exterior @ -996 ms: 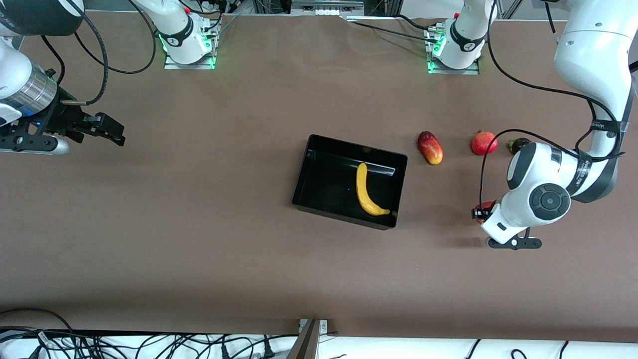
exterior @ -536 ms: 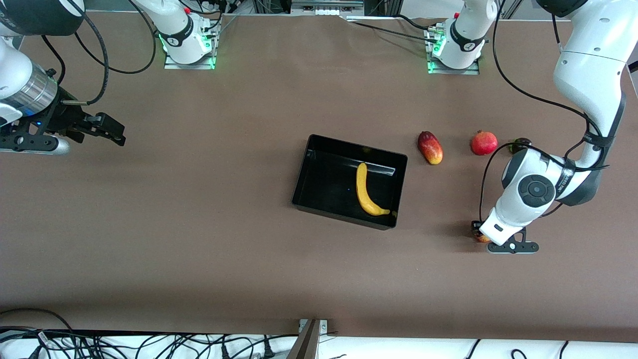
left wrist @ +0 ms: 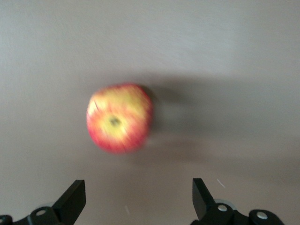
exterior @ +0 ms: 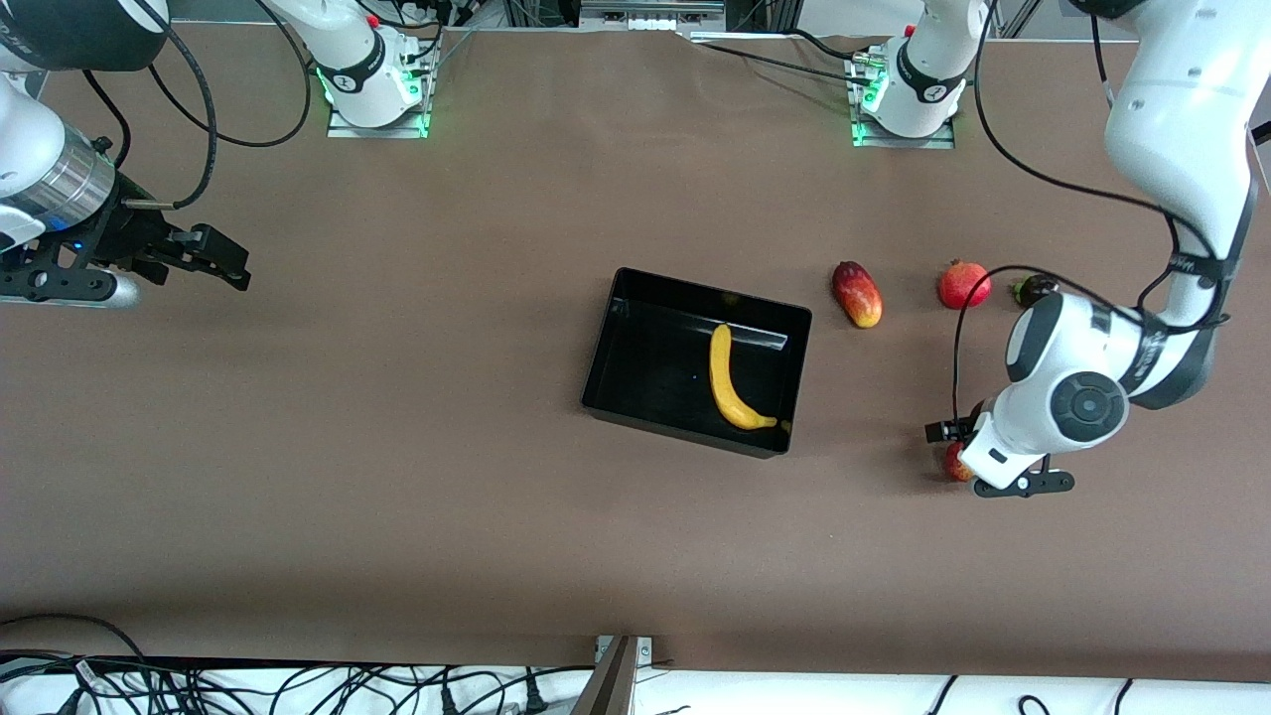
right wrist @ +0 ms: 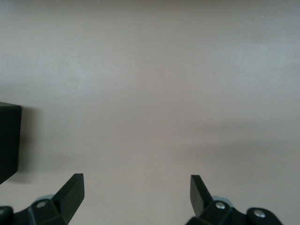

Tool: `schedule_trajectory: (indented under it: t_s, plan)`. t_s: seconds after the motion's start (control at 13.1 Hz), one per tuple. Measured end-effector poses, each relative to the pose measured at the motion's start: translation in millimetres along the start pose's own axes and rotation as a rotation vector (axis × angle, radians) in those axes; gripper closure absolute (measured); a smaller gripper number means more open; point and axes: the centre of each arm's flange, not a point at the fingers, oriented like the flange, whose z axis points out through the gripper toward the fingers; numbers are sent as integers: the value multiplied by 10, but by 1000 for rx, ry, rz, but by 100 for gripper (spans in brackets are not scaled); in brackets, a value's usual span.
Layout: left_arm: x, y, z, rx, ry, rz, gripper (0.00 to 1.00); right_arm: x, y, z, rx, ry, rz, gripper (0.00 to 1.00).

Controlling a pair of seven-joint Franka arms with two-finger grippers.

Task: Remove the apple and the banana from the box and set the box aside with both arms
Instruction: 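Carry the apple out of the box and set it on the table, then move the left gripper back into the box and grasp the banana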

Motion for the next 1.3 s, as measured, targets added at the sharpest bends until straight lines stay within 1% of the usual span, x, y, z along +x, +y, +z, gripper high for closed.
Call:
schedule_trajectory:
  t_s: [0.15, 0.23, 0.31, 0.46, 0.61, 0.77, 0.92, 1.07, 1.3]
  plan:
    - [-296, 525, -591, -75, -15, -77, 0, 0, -1, 0, 0, 0, 0, 0]
    - [-474, 854, -791, -91, -12, -132, 0, 0, -1, 0, 0, 0, 0, 0]
    - [-658, 1206, -916, -96, -7, -193, 0, 0, -2, 0, 0, 0, 0, 0]
    - [-986, 1868, -935, -96, -3, -304, 0, 0, -3, 0, 0, 0, 0, 0]
    - [-1149, 2295, -803, -119, 32, -385, 0, 0, -3, 0, 0, 0, 0, 0]
    - [-1167, 2518, -526, -135, 38, -437, 0, 0, -3, -1, 0, 0, 0, 0]
    - [-1110, 2691, -159, -151, 43, -483, 0, 0, -3, -2, 0, 0, 0, 0]
    - [-1103, 2852, 167, -145, 66, -513, 0, 0, -3, -3, 0, 1, 0, 0]
    - [-1109, 2967, 355, -144, 106, -549, 0, 0, -3, -3, 0, 1, 0, 0]
